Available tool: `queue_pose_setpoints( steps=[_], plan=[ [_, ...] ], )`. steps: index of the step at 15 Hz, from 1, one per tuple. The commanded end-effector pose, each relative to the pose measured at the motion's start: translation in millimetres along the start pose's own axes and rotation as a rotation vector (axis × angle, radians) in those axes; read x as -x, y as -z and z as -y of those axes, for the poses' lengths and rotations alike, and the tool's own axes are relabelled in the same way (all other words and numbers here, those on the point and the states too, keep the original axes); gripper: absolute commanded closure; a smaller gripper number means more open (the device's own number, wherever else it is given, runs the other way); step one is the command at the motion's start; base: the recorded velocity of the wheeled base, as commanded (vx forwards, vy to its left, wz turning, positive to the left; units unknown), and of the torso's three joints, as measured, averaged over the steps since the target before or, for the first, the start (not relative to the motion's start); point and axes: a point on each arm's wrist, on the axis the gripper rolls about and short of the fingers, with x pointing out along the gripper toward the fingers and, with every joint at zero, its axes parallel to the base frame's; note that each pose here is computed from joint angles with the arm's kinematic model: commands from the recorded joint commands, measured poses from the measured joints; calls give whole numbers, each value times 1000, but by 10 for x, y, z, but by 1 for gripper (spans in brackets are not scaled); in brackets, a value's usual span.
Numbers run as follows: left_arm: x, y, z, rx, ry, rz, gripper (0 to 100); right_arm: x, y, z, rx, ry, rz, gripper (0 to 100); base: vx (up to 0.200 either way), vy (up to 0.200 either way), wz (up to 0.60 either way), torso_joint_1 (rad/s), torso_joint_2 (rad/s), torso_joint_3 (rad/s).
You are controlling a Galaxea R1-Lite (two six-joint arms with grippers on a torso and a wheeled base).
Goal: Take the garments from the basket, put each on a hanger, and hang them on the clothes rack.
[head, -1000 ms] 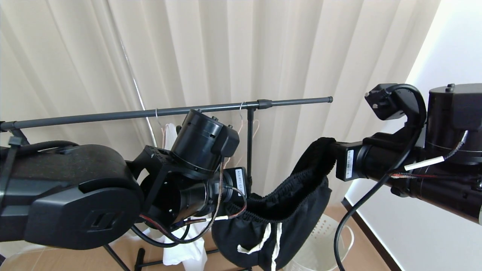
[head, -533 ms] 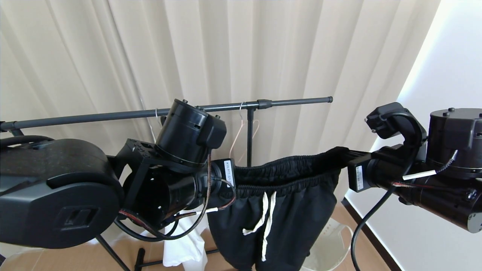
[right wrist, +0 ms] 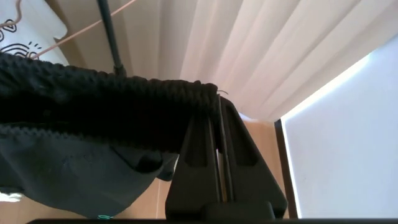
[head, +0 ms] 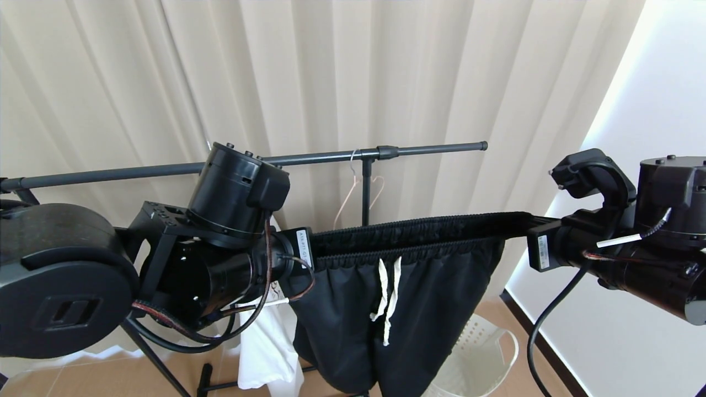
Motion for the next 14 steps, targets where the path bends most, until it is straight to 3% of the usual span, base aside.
queue_pose_setpoints(
  steps=[1,6,11,14],
  plan=[
    [43,-17,-46,9,-5,8,100,-20,-4,32,-5,14,-1,100,0,0,0,0,0,0],
    [62,-88,-39,3,4,30,100,0,-8,67,-11,23,4,100,0,0,0,0,0,0],
    [102,-411,159,-10,70,120,100,332,-15,4,66,-45,62,100,0,0,0,0,0,0],
    [0,-536,292,-2,88,147,100,504,72,-97,136,-119,74,100,0,0,0,0,0,0]
  ],
)
